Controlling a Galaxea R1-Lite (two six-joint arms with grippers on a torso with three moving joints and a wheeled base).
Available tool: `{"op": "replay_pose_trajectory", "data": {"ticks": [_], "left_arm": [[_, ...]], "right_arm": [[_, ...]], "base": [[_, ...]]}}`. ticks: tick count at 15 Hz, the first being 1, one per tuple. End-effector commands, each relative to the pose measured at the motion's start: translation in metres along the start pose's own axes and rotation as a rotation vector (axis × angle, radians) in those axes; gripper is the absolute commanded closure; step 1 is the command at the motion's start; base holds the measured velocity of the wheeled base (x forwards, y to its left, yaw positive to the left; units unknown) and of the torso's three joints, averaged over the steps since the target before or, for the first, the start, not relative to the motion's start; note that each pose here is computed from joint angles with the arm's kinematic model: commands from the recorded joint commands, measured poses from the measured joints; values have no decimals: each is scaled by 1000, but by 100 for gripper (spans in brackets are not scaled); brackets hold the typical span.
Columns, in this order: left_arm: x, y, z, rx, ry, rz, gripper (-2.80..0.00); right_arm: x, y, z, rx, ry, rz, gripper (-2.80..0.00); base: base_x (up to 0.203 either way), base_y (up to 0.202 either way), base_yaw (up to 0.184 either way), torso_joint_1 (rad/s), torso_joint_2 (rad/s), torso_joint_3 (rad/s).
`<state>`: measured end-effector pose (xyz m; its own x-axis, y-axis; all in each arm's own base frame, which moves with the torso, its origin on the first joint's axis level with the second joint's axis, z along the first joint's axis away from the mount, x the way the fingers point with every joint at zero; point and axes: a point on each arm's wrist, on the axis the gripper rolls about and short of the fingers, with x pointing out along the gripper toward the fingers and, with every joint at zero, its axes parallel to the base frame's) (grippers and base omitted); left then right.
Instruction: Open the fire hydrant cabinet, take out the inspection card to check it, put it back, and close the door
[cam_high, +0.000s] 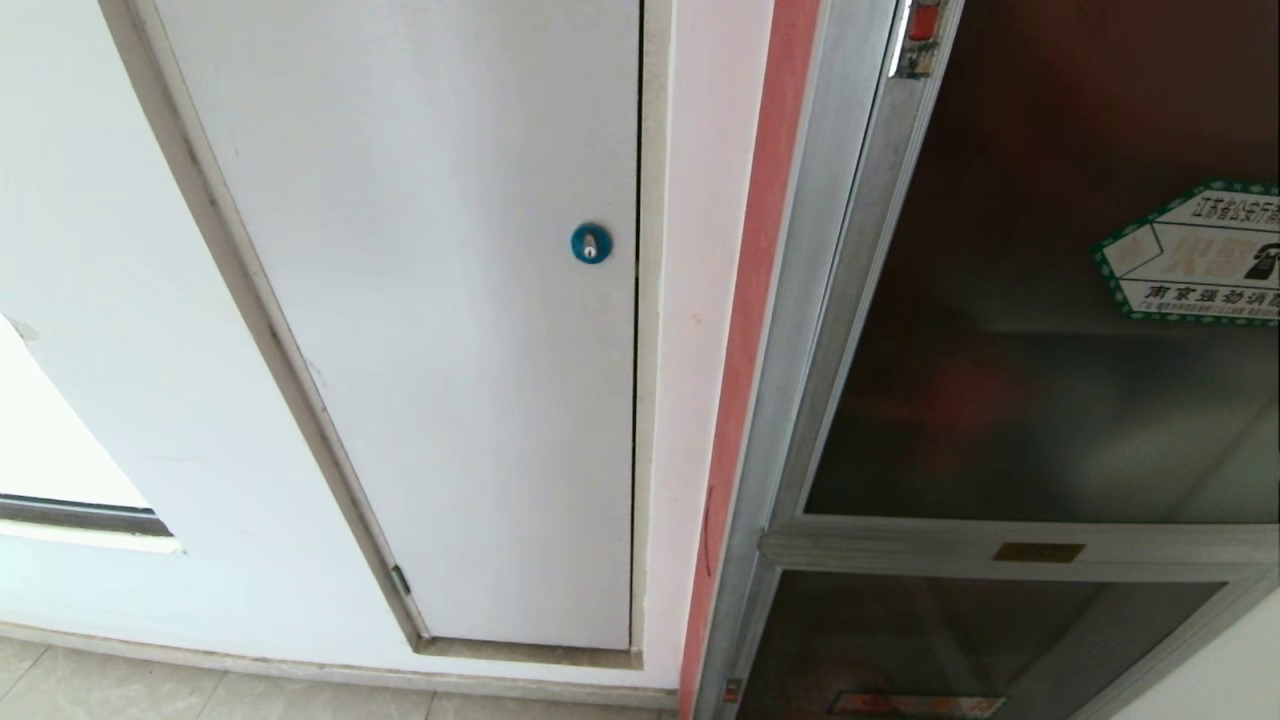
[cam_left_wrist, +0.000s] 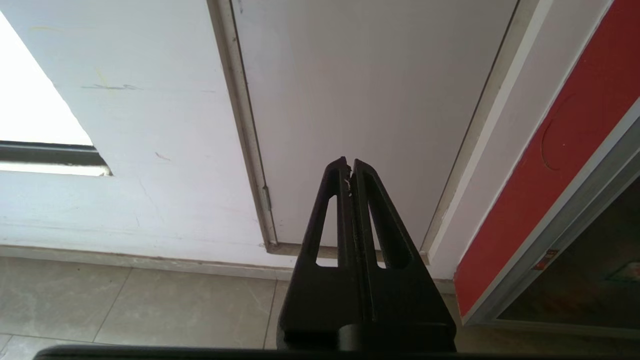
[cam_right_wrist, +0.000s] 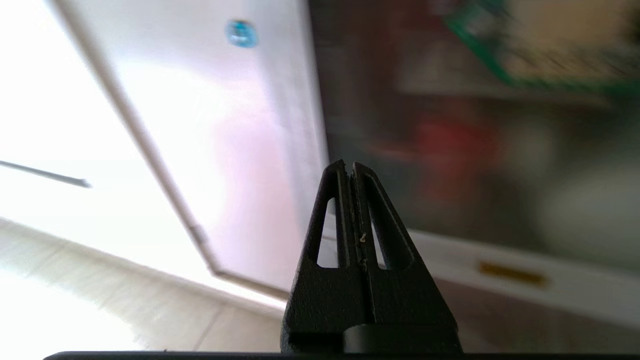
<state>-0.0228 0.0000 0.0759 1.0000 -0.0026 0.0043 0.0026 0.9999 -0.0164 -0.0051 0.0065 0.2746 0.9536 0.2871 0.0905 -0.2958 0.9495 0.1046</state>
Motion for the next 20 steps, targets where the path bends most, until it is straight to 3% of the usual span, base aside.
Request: {"op": "replay_pose_trajectory", "data": {"ticks": [1, 4, 9, 13, 20], "left_arm": [[0, 0, 0, 0, 0, -1, 0], [0, 0, 0, 0, 0, 1, 0], [0, 0, 0, 0, 0, -1, 0], [0, 0, 0, 0, 0, 1, 0], [0, 0, 0, 0, 0, 0, 0]], "right_arm": [[43, -8, 25, 30, 93, 88, 0], [77, -7, 55, 46, 132, 251, 0], [145, 16, 70, 86, 231, 487, 0], [179, 49, 82, 72, 207, 477, 0], [197, 54, 112, 72, 80, 425, 0]], "base": [[0, 0, 0, 0, 0, 0], [0, 0, 0, 0, 0, 0], [0, 0, 0, 0, 0, 0], [0, 0, 0, 0, 0, 0], [0, 0, 0, 0, 0, 0]]}}
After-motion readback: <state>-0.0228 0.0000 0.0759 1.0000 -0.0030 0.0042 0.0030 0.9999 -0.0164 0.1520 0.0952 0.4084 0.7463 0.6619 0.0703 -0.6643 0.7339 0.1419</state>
